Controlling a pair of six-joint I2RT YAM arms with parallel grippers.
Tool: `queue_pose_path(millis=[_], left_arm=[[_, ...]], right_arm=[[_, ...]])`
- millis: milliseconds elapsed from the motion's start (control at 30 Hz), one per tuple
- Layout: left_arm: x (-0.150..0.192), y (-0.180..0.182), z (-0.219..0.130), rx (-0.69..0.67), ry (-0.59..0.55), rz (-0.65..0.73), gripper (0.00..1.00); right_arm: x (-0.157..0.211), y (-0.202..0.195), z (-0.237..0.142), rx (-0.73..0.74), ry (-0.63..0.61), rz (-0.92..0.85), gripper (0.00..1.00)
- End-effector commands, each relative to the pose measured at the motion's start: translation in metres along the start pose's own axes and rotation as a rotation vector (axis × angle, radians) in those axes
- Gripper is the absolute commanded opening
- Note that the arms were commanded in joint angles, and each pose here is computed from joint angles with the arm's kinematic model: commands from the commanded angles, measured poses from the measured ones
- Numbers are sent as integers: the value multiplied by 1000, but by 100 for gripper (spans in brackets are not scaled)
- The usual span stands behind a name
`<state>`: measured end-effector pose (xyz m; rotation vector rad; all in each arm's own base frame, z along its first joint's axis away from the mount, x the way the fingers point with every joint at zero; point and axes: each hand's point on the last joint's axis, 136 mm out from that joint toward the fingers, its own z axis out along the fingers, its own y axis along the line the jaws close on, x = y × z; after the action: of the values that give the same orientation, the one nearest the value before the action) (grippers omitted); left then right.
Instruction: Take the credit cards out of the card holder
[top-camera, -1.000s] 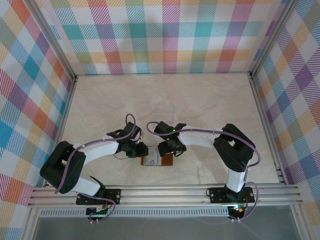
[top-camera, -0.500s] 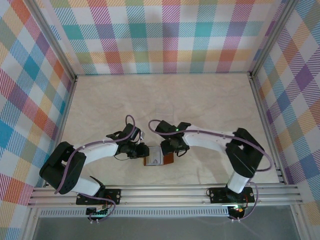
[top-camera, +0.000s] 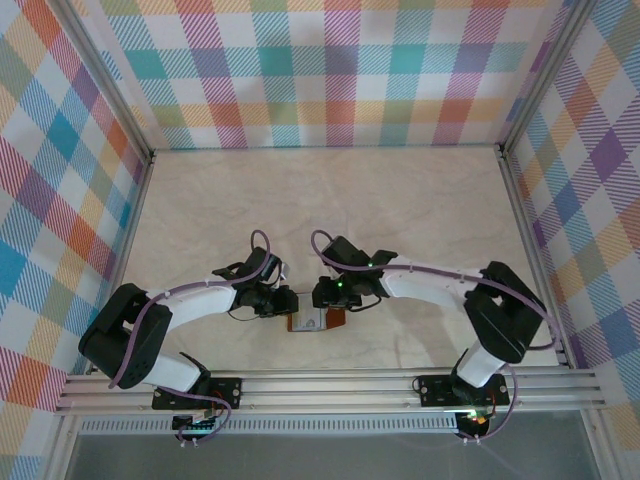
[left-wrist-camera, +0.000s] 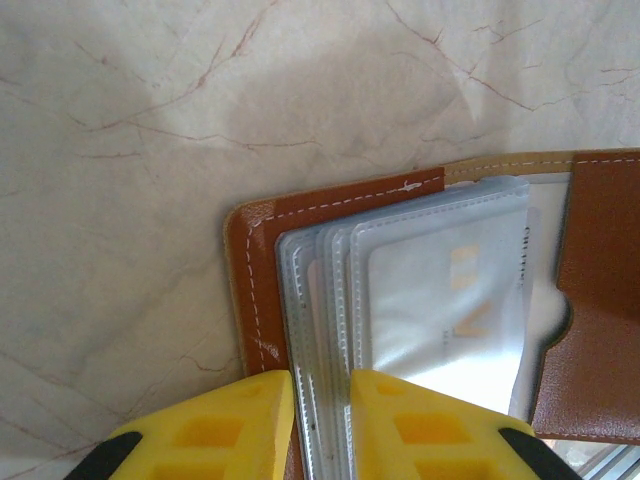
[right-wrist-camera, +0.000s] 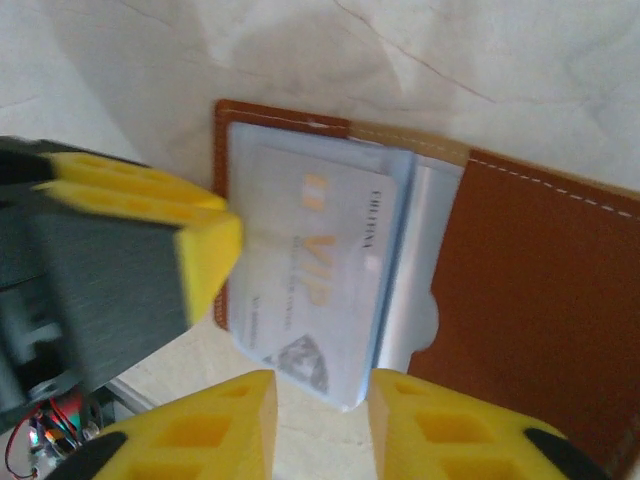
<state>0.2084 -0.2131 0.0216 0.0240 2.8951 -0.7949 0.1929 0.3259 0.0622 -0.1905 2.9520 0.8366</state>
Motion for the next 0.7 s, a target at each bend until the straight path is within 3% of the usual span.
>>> queue_pose_path(millis=[0,367,667], left_arm=[[38,32,5,-111,121,-56,24],[42,37,5,-131,135,-63,24],[43,40,5,-149,141,-67,24]], right_arm=[[1,2,14,-113,45,67,27],[-5,-6,35,-261,84,111,22],[-3,-17,41,-250,87,145,19]])
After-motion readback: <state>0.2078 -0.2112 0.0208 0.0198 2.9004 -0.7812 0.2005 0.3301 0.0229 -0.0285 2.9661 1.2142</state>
